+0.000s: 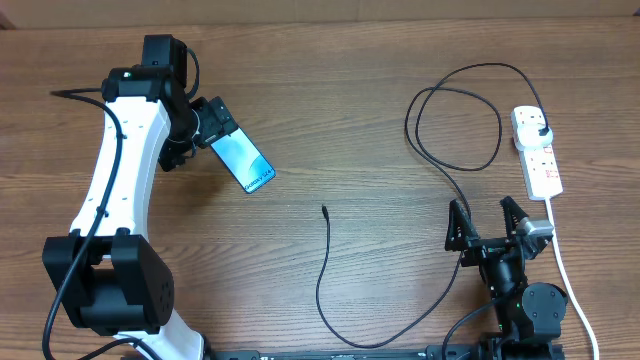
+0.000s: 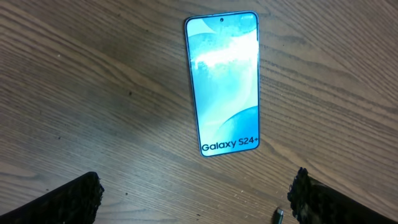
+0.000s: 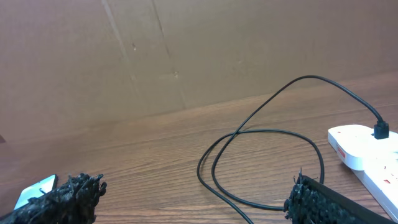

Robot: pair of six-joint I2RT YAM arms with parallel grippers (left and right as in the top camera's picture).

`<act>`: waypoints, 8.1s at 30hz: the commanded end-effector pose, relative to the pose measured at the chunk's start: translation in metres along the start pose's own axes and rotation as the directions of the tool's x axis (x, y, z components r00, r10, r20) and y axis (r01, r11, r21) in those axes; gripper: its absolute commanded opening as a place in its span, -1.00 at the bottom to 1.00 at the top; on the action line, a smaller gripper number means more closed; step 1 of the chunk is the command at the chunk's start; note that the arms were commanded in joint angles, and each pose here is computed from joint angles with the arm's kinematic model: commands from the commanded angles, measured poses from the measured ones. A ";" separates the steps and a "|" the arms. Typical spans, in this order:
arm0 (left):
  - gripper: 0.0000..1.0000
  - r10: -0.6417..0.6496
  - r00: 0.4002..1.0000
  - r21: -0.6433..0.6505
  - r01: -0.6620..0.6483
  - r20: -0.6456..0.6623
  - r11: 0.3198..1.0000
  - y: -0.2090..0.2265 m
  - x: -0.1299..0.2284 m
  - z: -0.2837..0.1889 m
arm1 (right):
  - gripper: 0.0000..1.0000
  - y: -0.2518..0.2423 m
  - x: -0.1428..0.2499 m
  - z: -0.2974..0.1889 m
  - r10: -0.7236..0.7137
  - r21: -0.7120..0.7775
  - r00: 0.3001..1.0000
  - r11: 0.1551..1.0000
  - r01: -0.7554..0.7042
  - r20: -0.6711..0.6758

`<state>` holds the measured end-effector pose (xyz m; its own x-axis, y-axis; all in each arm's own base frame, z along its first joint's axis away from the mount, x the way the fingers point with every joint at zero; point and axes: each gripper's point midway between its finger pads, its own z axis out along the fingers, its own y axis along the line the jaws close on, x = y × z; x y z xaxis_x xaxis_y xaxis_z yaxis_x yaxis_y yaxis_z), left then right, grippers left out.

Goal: Plug charger to phone and switch on socket

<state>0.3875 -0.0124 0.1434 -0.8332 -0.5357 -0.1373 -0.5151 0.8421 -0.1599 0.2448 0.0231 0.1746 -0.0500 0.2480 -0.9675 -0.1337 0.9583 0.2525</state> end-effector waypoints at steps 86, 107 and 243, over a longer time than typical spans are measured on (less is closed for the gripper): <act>1.00 -0.139 0.989 -0.023 0.138 -0.053 0.990 -0.002 0.001 0.020 | 1.00 -0.001 0.002 0.000 0.000 0.005 1.000 1.000 0.000 0.003; 1.00 -0.260 0.959 -0.083 0.251 -0.113 0.964 -0.040 0.031 0.065 | 1.00 -0.001 0.002 0.000 0.000 0.005 1.000 1.000 0.000 0.003; 1.00 -0.192 0.979 -0.151 0.181 -0.064 0.972 -0.031 0.009 0.148 | 1.00 -0.001 0.002 0.000 0.000 0.005 1.000 1.000 0.000 0.003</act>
<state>0.4253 -0.0531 0.0095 -0.7294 -0.6821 -0.0519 -0.6810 0.7312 -0.0393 0.2448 0.0231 0.1744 -0.0508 0.2483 -0.9673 -0.1335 0.9582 0.2530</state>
